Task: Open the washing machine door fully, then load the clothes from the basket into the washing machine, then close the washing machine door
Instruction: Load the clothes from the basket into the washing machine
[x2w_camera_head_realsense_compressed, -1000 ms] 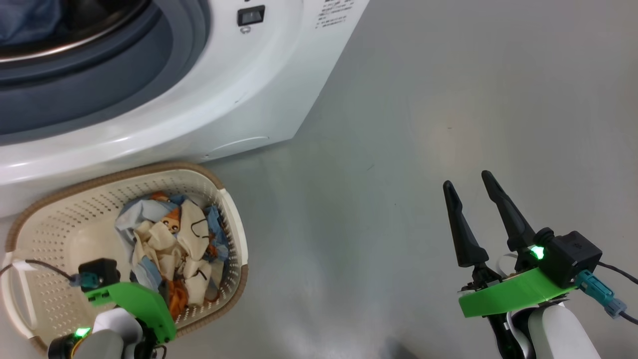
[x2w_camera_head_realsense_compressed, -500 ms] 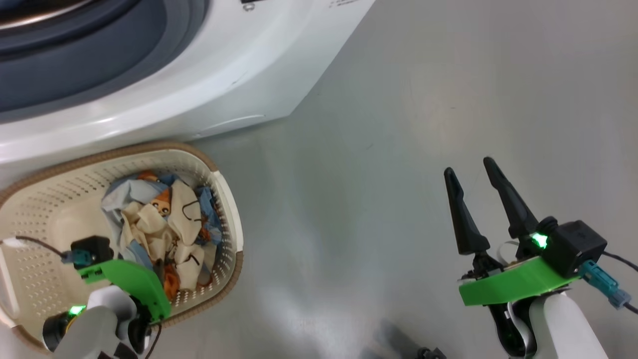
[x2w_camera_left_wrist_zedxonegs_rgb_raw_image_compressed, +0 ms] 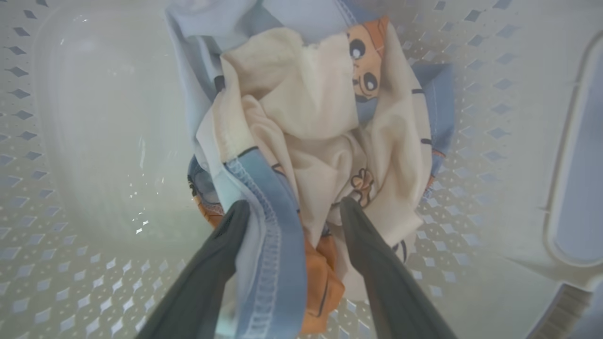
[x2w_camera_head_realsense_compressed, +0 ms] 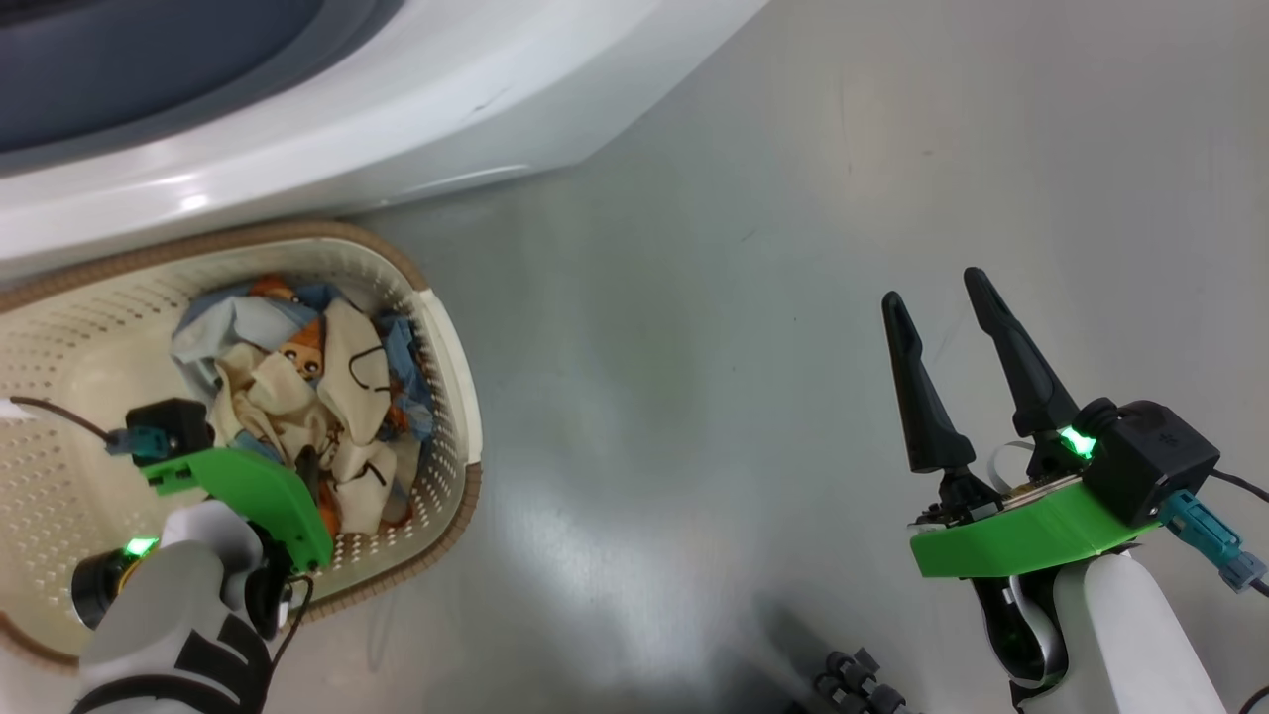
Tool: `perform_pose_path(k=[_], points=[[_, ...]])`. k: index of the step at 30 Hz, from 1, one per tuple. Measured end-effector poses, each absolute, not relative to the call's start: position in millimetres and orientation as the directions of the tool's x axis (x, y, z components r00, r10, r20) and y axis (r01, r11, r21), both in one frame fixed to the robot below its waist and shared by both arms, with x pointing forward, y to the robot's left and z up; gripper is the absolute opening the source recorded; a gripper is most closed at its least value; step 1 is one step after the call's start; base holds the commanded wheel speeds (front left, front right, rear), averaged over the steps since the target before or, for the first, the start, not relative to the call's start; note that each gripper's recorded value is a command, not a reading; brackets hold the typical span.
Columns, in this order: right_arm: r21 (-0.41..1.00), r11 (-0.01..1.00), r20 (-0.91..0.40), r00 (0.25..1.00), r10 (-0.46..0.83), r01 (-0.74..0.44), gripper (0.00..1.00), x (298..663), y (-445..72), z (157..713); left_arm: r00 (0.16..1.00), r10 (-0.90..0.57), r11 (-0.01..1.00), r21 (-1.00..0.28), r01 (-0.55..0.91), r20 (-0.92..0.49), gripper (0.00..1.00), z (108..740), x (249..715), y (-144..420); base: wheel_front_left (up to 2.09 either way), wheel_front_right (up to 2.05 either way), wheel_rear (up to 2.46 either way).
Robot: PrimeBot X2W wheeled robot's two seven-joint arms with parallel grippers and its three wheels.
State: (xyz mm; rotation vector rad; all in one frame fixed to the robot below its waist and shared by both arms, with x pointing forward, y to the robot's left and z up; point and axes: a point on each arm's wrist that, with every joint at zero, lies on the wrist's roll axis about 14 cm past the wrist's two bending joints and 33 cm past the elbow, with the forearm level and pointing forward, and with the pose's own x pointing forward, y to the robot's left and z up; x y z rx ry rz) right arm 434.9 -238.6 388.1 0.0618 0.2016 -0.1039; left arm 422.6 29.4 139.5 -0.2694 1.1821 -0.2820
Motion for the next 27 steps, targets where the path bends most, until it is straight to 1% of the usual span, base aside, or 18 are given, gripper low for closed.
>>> perform_pose_path(k=[6, 12, 19, 21, 22, 23, 24, 27], points=[[0.048, 0.993, -0.233, 0.968, -0.095, 0.109, 1.0, 436, -238, 375, 0.337, -0.354, 0.934, -0.35, 0.073, -0.873, 1.0, 128, 422, 28, 0.0, 0.0, 0.0], [0.044, 0.994, -0.227, 0.97, -0.087, 0.1, 1.0, 445, -237, 371, 0.334, -0.36, 0.932, -0.354, 0.08, -0.871, 1.0, 120, 427, 23, 0.0, 0.0, 0.0], [0.04, 0.994, -0.239, 0.967, -0.09, 0.102, 1.0, 446, -238, 365, 0.326, -0.348, 0.937, -0.338, 0.09, -0.879, 1.0, 112, 425, 22, 0.0, 0.0, 0.0], [0.039, 0.994, -0.243, 0.966, -0.091, 0.104, 1.0, 446, -238, 364, 0.332, -0.334, 0.942, -0.322, 0.09, -0.882, 0.78, 110, 425, 24, 0.0, 0.0, 0.0], [0.039, 0.994, -0.244, 0.965, -0.092, 0.104, 1.0, 445, -239, 363, 0.334, -0.325, 0.945, -0.314, 0.088, -0.885, 0.72, 109, 425, 25, 0.0, 0.0, 0.0], [0.038, 0.994, -0.246, 0.965, -0.092, 0.104, 1.0, 445, -239, 362, 0.337, -0.318, 0.948, -0.308, 0.086, -0.886, 0.59, 108, 425, 26, 0.0, 0.0, 0.0], [0.038, 0.994, -0.248, 0.964, -0.092, 0.105, 1.0, 445, -239, 362, 0.337, -0.316, 0.949, -0.305, 0.086, -0.887, 0.49, 107, 425, 26, 0.0, 0.0, 0.0], [0.038, 0.994, -0.251, 0.964, -0.092, 0.105, 1.0, 446, -239, 360, 0.346, -0.316, 0.949, -0.303, 0.093, -0.883, 0.39, 107, 429, 25, 0.0, 0.0, 0.0]])
